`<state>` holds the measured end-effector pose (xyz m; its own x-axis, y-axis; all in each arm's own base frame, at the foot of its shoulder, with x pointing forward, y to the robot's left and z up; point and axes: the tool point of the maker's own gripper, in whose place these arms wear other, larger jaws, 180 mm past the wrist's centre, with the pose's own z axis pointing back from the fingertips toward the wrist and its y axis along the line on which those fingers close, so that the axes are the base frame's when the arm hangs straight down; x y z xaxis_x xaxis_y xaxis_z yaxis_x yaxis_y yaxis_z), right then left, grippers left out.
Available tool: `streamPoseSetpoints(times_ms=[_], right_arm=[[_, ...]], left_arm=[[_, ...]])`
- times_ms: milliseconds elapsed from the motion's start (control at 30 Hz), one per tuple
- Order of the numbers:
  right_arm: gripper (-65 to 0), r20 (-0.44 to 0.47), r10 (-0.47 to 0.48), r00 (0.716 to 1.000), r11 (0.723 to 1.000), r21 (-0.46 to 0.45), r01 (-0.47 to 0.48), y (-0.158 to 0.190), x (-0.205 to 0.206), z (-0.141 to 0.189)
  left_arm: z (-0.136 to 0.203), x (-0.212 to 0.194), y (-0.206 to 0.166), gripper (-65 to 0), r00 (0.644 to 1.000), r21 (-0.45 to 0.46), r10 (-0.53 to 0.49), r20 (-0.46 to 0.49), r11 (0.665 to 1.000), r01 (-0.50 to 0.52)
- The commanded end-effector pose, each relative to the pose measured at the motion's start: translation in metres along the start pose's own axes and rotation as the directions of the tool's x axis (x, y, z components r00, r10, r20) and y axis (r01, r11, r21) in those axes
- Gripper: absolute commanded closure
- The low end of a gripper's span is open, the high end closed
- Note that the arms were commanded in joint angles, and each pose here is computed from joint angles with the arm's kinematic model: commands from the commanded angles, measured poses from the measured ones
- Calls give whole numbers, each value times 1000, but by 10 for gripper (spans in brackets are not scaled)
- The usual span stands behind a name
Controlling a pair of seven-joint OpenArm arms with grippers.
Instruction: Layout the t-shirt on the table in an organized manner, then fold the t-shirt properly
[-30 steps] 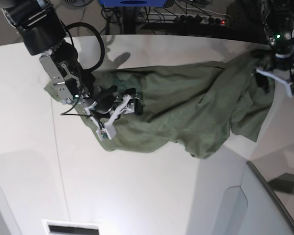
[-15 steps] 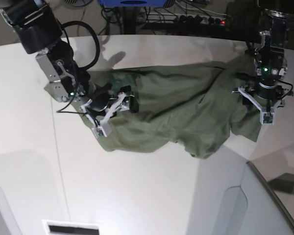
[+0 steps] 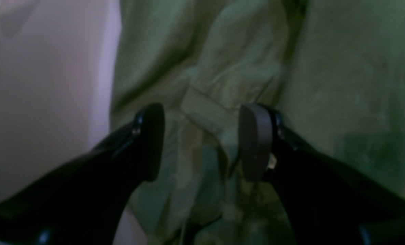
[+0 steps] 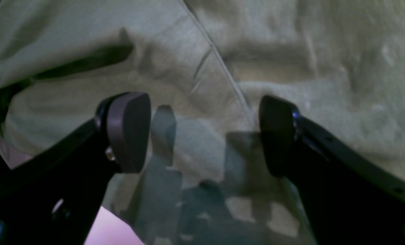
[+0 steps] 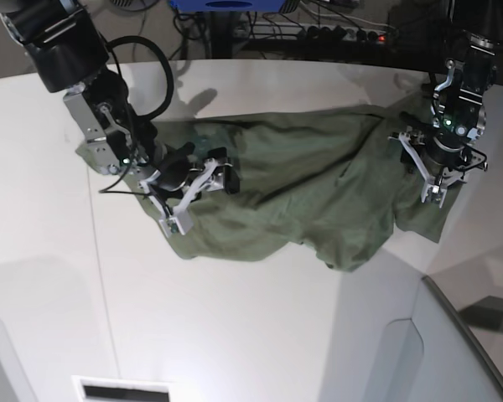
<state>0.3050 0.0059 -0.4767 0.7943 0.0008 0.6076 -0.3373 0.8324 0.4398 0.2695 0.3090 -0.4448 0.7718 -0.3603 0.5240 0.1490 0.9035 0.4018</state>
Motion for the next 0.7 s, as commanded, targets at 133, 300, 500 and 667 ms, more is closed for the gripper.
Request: streamPoseSetpoints(times_ms=[133,300,500,667], right_arm=[[-468,38,-1,999,1000,12,0,3,15,1],[-467,37,-2,999,1000,12,1,3,14,1],[-467,32,-5,999,1000,12,5,3,11,1],[-467,30,-6,1000,1000,12,6,3,10,1]], left_arm=[[-2,29,0,-323,997,2,-41,65,999,41],[-14,20,-11,-293,997,-20,-76,22,997,76],[-25,7,-11,0,996,-22,-86,-27,996,86],[-12,47,-18,0,993,-31,-85,80,996,88]])
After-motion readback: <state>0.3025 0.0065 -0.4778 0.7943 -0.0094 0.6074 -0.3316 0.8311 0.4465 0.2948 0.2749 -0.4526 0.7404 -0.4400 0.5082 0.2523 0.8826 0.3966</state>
